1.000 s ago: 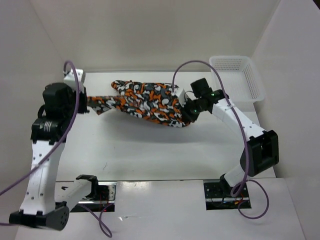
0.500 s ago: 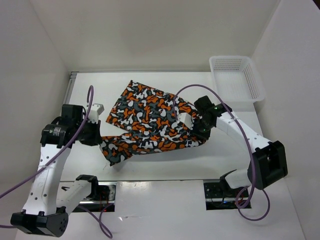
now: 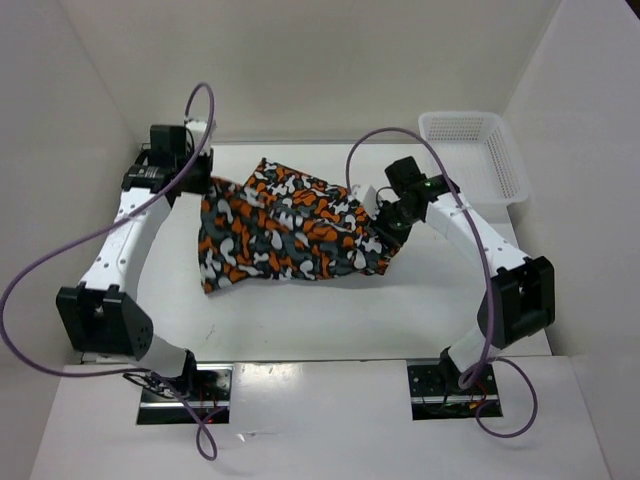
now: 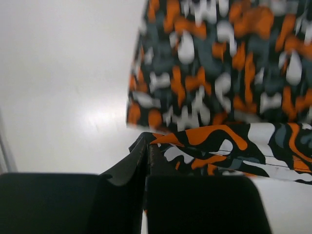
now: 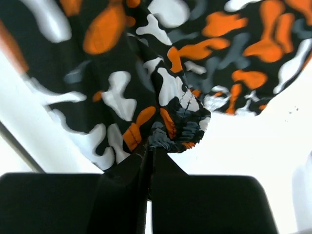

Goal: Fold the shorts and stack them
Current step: Fold the shorts

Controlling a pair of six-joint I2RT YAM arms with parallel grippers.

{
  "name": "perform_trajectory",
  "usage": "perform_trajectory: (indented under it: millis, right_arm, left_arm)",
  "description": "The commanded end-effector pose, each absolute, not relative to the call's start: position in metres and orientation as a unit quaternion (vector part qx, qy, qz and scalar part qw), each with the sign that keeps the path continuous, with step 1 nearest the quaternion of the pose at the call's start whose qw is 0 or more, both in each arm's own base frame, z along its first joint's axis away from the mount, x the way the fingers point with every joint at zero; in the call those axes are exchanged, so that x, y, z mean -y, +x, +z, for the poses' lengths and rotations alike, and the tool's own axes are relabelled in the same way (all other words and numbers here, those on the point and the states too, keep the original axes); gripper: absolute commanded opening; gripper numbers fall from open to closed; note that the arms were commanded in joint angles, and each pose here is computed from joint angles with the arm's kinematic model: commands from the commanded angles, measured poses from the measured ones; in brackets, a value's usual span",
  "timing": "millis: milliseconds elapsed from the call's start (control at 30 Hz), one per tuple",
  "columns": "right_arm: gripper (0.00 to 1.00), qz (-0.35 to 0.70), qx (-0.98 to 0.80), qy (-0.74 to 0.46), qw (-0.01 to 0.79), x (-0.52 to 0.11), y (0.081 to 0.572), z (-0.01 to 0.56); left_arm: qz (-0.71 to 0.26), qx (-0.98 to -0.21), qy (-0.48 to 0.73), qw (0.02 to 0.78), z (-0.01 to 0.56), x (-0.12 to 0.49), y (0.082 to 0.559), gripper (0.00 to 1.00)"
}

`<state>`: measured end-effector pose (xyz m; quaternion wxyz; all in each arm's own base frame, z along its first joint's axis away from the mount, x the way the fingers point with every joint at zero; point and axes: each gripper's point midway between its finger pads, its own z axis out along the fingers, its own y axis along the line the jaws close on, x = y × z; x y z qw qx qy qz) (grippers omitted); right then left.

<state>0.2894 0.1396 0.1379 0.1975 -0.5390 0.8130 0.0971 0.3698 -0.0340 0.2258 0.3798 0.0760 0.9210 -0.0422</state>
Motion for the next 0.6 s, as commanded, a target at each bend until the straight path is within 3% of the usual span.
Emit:
perform_trajectory:
  millis: [0, 300, 567]
  right_arm:
    - [0.00, 0.143, -0.838, -0.470, 0.237, -0.149, 0.322, 0.150]
    - [0.00, 0.228, -0.895, -0.262, 0.281, -0.117, 0.402, 0.144]
    - [0.00, 0.242, -0.911, -0.214, 0.256, -0.112, 0.411, 0.119]
  left_arm:
    - [-0.008, -0.837, 0.068, 0.544, 0.306, 0.035, 0.457, 0.00]
    - [0.014, -0.784, 0.059, 0.618, 0.320, 0.061, 0.538, 0.00]
    - [0.011, -0.755, 0.060, 0.653, 0.313, 0.096, 0.596, 0.00]
